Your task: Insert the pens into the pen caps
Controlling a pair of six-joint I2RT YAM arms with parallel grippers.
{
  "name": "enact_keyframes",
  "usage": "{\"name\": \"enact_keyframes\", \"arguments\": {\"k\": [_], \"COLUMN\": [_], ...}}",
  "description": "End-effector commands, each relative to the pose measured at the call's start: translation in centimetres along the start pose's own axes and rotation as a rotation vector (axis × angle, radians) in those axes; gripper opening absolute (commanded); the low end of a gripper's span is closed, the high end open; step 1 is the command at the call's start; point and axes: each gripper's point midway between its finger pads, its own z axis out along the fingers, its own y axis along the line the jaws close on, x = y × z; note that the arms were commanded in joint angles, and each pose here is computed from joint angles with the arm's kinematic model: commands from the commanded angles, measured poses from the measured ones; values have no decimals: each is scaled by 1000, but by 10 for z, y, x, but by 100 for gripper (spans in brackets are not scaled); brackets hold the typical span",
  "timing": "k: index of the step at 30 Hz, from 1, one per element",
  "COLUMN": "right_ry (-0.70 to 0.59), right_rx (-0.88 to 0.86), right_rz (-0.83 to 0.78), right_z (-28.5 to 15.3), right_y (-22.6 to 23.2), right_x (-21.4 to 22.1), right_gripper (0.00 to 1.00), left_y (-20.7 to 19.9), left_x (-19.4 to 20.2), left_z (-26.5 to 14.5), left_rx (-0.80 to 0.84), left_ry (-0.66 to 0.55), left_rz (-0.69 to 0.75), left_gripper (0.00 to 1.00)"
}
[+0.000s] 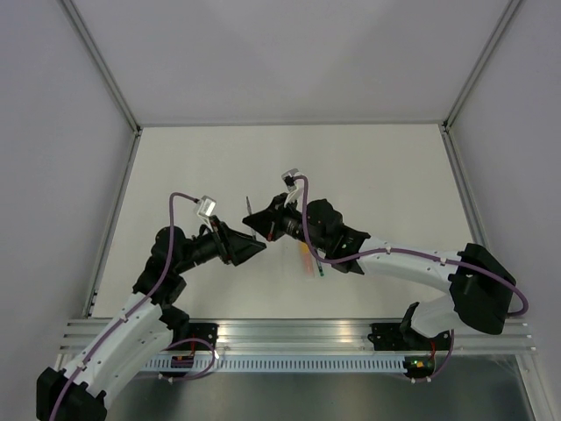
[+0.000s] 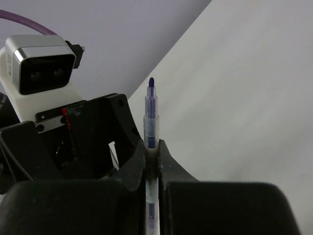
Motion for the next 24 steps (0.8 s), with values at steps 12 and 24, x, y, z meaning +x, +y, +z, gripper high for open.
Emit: {"name": "enact_keyframes", "arguments": {"k": [12,24], "right_ry": [-37,-56], "right_rx": [-137,104], "right_rz": [62,-80], "right_z": [-4,-15], "right_y": [29,-17], "right_x": [-11,-41], "right_gripper": [0,60], "left_y": [-18,23], "left_x": [-11,-24], "left_z": [10,20], "left_rx": [129,-92], "left_ry": [-20,-24], "left_rz": [97,127], "left_gripper": [43,2]}}
